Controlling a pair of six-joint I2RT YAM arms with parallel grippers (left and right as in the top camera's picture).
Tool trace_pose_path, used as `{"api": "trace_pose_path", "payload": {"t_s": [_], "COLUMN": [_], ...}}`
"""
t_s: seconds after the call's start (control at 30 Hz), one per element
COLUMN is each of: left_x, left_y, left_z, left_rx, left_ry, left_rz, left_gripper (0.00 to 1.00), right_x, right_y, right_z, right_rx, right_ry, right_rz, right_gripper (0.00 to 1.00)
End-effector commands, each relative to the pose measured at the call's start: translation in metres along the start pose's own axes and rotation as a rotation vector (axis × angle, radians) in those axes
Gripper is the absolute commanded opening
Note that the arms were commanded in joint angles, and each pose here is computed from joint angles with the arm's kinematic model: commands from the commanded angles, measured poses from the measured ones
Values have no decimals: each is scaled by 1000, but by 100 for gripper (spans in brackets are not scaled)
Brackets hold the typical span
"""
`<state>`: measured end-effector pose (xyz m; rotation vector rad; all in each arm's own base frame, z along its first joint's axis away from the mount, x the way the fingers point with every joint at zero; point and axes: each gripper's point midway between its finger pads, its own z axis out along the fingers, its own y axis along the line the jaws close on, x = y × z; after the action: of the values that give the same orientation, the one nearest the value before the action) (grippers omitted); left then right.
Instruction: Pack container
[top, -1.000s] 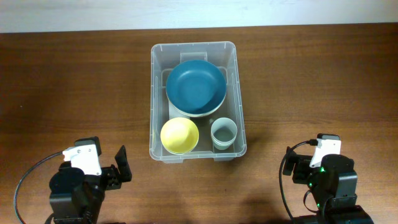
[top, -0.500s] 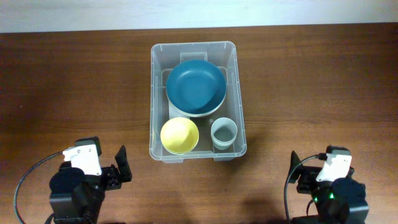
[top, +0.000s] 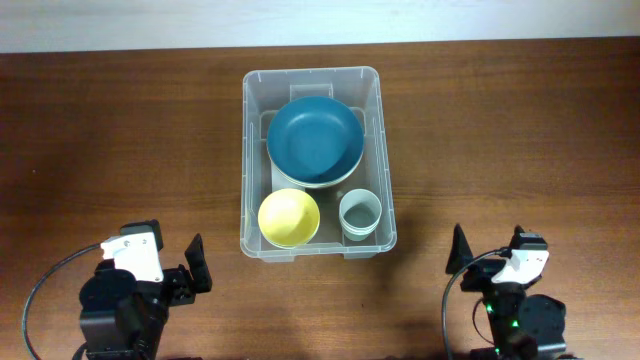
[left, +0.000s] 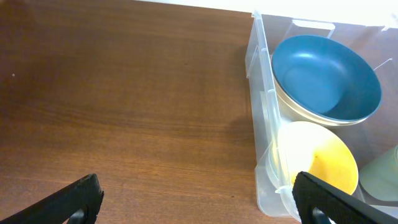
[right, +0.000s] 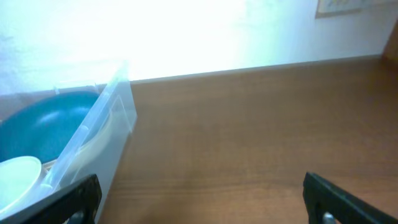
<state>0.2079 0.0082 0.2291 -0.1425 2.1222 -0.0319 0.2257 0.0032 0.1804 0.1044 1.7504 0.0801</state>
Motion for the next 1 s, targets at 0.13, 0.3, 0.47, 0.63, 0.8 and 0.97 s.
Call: {"api": "trace_pose_path", "payload": {"t_s": [0.13,0.3,0.47,0.63,0.8,0.97], "left_x": [1,1,1,1,1,1], "left_y": [-1,-1,-1,-1,-1,-1], "left_z": [0,0,0,0,0,0], "left_rx": [10,10,10,10,10,10], "left_ry": [-2,-2,-2,-2,-2,-2], "left_rz": [12,12,12,12,12,12], "left_gripper": [100,100,100,100,100,100], "right_x": [-4,12,21,21,21,21], "right_y": [5,4,7,7,7,7], "right_z": [19,23,24,24,24,24], "right_rx": [-37,-29,-50,-50,-50,-50], "right_ry": [-185,-142,-104,-103,-103,-103], "right_rz": [-33,-136,-142,-142,-142,-142], "right_gripper": [99,99,99,99,99,99]}}
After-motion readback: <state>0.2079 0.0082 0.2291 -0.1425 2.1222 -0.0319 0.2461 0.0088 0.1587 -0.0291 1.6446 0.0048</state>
